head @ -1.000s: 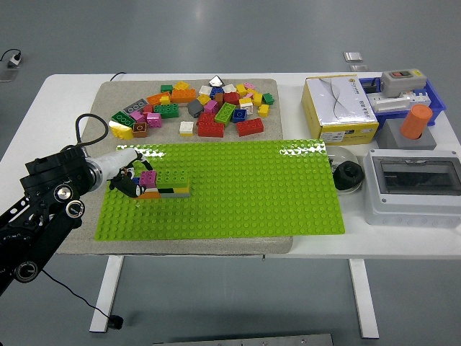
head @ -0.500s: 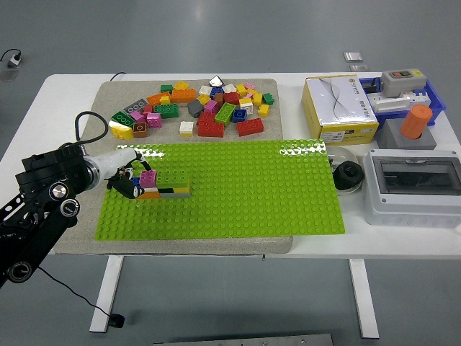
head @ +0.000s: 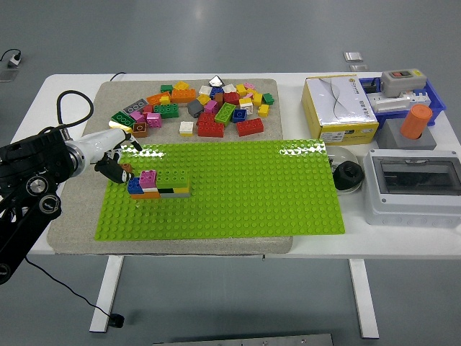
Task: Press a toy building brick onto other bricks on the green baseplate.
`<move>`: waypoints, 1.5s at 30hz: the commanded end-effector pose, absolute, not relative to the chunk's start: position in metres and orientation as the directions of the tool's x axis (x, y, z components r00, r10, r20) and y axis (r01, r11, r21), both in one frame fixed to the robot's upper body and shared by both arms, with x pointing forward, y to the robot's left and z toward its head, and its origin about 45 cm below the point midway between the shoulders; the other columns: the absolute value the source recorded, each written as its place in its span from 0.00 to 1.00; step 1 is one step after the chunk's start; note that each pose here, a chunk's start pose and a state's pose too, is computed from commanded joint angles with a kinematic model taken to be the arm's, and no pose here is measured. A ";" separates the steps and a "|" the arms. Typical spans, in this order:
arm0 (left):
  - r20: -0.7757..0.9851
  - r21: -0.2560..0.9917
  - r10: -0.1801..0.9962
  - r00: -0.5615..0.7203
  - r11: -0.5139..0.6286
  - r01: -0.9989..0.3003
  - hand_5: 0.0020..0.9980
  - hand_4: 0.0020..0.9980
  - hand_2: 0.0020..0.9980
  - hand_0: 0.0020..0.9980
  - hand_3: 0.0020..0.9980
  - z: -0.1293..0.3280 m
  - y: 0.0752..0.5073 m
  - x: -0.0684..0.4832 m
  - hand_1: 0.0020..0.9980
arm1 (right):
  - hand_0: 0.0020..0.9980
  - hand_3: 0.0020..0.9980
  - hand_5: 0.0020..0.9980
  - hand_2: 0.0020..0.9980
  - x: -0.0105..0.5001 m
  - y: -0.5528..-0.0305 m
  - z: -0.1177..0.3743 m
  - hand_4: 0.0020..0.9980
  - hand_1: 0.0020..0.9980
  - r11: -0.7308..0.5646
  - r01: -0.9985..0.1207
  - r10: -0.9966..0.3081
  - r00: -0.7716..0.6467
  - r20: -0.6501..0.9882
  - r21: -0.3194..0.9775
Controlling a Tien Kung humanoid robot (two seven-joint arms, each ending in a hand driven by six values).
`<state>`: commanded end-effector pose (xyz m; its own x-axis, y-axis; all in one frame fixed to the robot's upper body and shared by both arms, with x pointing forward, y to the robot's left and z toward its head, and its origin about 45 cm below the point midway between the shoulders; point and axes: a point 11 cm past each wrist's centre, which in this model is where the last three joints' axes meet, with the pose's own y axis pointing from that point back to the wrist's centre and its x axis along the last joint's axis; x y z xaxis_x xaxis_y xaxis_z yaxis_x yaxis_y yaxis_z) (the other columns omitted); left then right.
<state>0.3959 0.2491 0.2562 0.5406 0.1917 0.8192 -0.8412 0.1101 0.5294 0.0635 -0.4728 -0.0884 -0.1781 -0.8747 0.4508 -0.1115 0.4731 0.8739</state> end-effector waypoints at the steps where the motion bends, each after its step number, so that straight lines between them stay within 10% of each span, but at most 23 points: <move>1: 0.821 0.527 0.189 0.538 0.110 -0.843 0.00 0.74 0.10 0.15 0.78 0.257 0.249 0.394 0.00 | 0.63 0.71 0.91 0.52 0.063 -0.473 -0.089 0.69 0.38 0.472 -0.111 -0.875 -0.177 0.450 0.874; 45: 0.777 0.594 0.171 0.606 0.117 -0.796 0.00 0.74 0.10 0.15 0.72 0.225 0.242 0.372 0.00 | 0.63 0.70 0.91 0.53 0.064 -0.472 -0.089 0.69 0.38 0.474 -0.111 -0.874 -0.182 0.451 0.874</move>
